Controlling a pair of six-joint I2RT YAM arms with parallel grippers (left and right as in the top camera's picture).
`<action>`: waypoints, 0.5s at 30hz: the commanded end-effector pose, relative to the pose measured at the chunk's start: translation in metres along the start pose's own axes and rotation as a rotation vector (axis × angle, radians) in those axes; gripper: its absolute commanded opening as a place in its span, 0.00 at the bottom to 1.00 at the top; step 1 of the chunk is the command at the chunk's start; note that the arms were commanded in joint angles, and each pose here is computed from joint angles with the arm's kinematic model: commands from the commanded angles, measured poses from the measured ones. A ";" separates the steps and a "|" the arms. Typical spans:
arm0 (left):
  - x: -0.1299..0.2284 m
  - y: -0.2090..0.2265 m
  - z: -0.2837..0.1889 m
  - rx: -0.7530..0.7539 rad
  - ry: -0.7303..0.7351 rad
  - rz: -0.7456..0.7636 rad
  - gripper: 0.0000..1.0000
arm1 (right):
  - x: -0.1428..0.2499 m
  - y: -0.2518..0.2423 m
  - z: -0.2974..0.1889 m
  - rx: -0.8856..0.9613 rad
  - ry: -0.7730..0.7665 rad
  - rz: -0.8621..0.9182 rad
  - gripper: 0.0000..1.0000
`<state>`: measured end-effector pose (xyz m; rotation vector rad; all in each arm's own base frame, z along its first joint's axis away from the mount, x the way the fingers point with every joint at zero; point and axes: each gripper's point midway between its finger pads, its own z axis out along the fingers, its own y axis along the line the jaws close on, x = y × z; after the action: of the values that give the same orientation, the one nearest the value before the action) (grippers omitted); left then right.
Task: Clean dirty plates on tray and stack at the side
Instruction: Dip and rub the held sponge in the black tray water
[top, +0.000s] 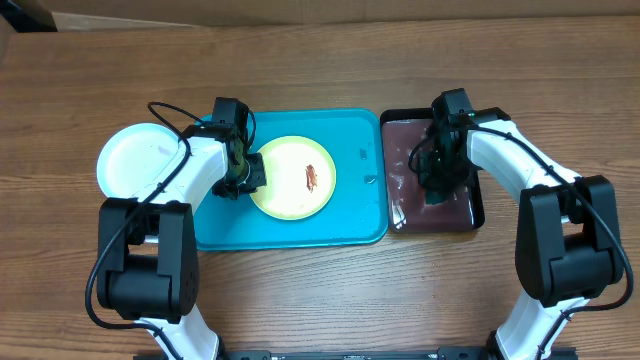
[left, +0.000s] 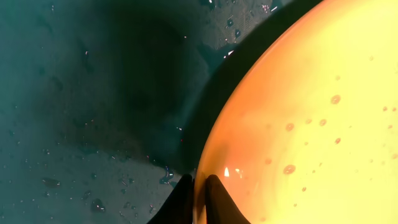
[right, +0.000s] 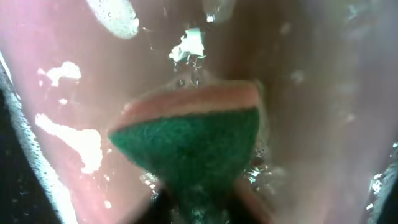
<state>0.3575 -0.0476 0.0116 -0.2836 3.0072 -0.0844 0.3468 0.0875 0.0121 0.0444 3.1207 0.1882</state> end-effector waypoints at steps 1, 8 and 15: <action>0.004 0.000 0.006 -0.007 0.014 -0.005 0.11 | -0.007 0.014 -0.013 -0.061 -0.025 -0.012 0.04; -0.003 -0.002 0.006 0.003 -0.018 -0.004 0.25 | -0.034 0.027 -0.066 -0.079 -0.081 -0.021 0.04; -0.012 -0.005 0.005 0.016 -0.054 -0.015 0.04 | -0.029 0.027 -0.073 -0.074 -0.057 -0.017 0.04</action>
<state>0.3749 -0.0495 0.0142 -0.2828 2.9350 -0.1044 0.3747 0.1018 0.0761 0.0354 3.0769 0.2772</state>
